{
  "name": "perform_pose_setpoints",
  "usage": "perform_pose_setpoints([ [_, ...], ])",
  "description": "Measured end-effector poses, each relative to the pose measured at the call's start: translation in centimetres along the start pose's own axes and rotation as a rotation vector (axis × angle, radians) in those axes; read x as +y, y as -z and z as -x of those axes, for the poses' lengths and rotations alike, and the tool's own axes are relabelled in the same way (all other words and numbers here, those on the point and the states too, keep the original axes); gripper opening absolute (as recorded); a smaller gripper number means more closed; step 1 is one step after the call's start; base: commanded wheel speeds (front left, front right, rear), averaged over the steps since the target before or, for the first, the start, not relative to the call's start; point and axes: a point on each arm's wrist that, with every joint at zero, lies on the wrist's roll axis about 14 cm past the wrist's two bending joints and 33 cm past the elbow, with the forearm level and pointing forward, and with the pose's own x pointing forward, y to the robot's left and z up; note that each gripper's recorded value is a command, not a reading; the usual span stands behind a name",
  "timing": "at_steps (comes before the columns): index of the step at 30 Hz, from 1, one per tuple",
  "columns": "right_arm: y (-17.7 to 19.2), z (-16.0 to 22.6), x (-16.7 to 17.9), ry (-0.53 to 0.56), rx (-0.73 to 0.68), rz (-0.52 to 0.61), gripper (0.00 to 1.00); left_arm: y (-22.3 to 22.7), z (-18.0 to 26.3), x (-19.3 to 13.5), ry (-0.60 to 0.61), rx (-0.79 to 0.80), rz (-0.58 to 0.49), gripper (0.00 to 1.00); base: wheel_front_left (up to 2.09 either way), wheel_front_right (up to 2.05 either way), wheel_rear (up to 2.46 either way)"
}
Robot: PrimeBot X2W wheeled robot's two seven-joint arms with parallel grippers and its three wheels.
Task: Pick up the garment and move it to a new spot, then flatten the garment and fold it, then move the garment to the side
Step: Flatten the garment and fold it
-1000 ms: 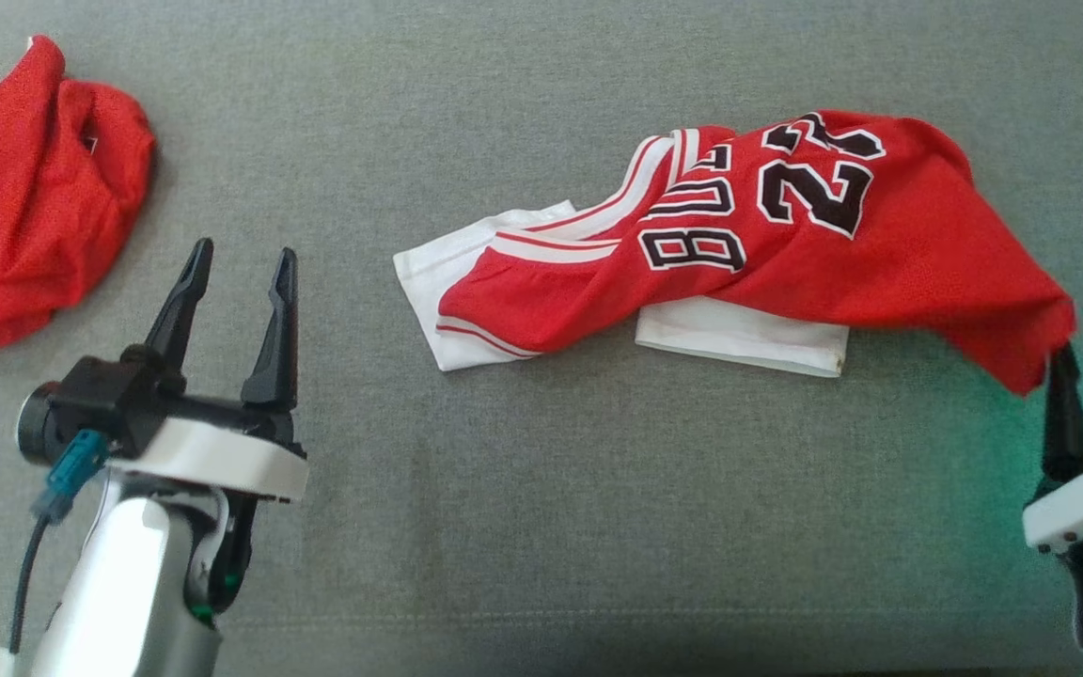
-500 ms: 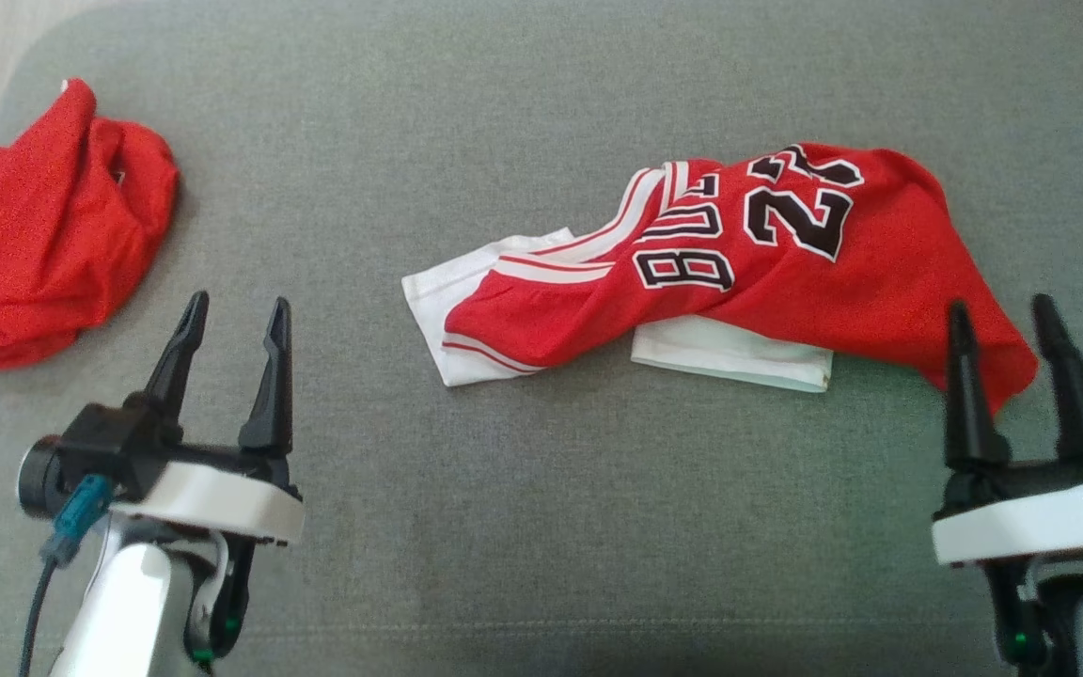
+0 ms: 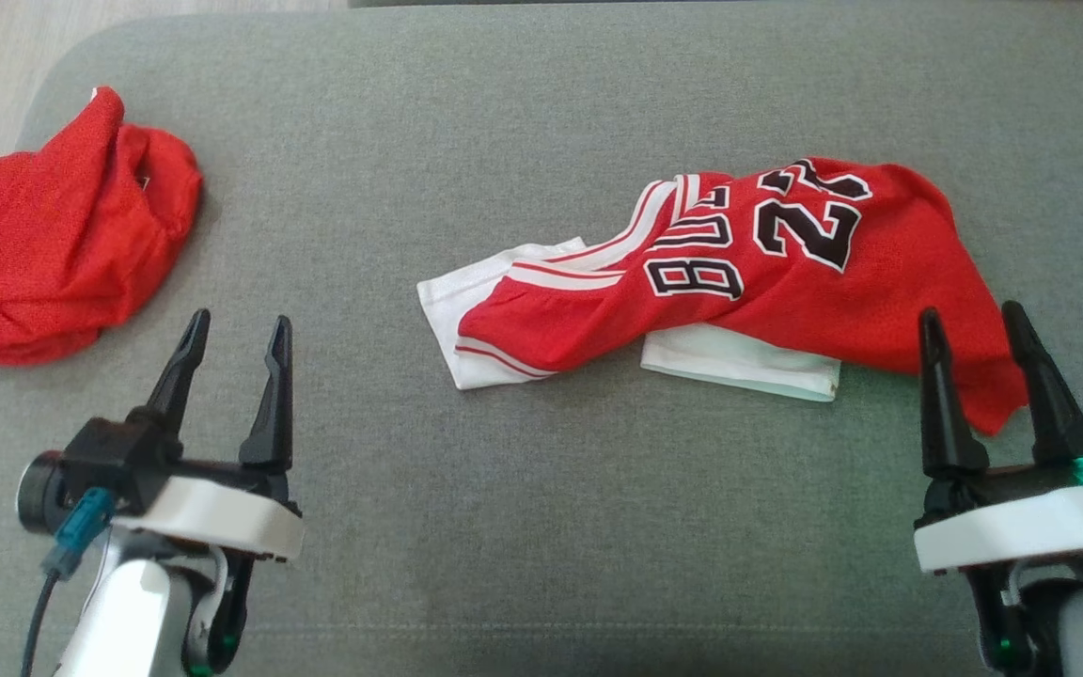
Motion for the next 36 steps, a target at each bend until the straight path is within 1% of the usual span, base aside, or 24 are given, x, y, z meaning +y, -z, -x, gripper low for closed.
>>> perform_pose_setpoints([
  [4, 0.2, -0.1, 0.0, 0.001, 0.007, -0.001, 1.0, 0.0, -0.1, -0.2, 0.008, 0.0, -0.002, 1.0, 0.0, 0.0, 0.0],
  [6, 0.4, -0.2, -0.1, 0.002, 0.013, -0.002, 1.0, 0.5, -0.1, -0.9, 0.036, 0.027, 0.001, 1.0, 0.0, 0.0, 0.0],
  [10, 1.3, -0.4, -0.1, 0.002, 0.039, -0.007, 1.0, 1.9, -0.8, -4.5, 0.179, 0.106, 0.035, 1.0, 0.0, 0.0, 0.0],
  [13, 2.2, -0.6, -0.2, 0.002, 0.068, -0.011, 1.0, 3.2, -2.3, -7.2, 0.276, 0.193, 0.061, 1.0, 0.0, 0.0, 0.0],
  [15, 2.8, -0.7, -0.3, 0.006, 0.085, -0.02, 1.0, 4.6, -3.2, -8.4, 0.319, 0.269, 0.075, 1.0, 0.0, 0.0, 0.0],
  [19, 3.3, -1.0, -1.0, 0.025, 0.098, -0.025, 1.0, 7.2, -4.2, -9.9, 0.38, 0.388, 0.093, 1.0, 0.0, 0.0, 0.0],
  [24, 4.0, -0.9, -2.0, 0.055, 0.113, -0.028, 1.0, 10.2, -4.1, -11.7, 0.443, 0.523, 0.108, 1.0, 0.0, 0.0, 0.0],
  [25, 4.1, -0.8, -2.1, 0.059, 0.117, -0.029, 1.0, 10.3, -4.1, -11.9, 0.459, 0.529, 0.106, 0.8, 0.0, 0.0, 0.0],
  [26, 4.2, -0.8, -2.2, 0.063, 0.119, -0.029, 1.0, 10.4, -4.1, -12.3, 0.474, 0.534, 0.112, 0.0, 0.0, 0.0, 0.0],
  [27, 4.2, -0.7, -2.3, 0.065, 0.117, -0.029, 1.0, 10.2, -4.2, -12.5, 0.485, 0.529, 0.121, 0.0, 0.0, 0.0, 0.0],
  [30, 4.1, -0.7, -2.4, 0.07, 0.112, -0.038, 1.0, 8.5, -4.9, -12.6, 0.497, 0.448, 0.14, 0.0, 0.0, 0.0, 0.0],
  [36, 3.6, -0.5, -2.4, 0.071, 0.091, -0.051, 1.0, 1.5, -5.7, -13.3, 0.554, 0.185, 0.146, 0.0, 0.0, 0.0, 0.0],
])
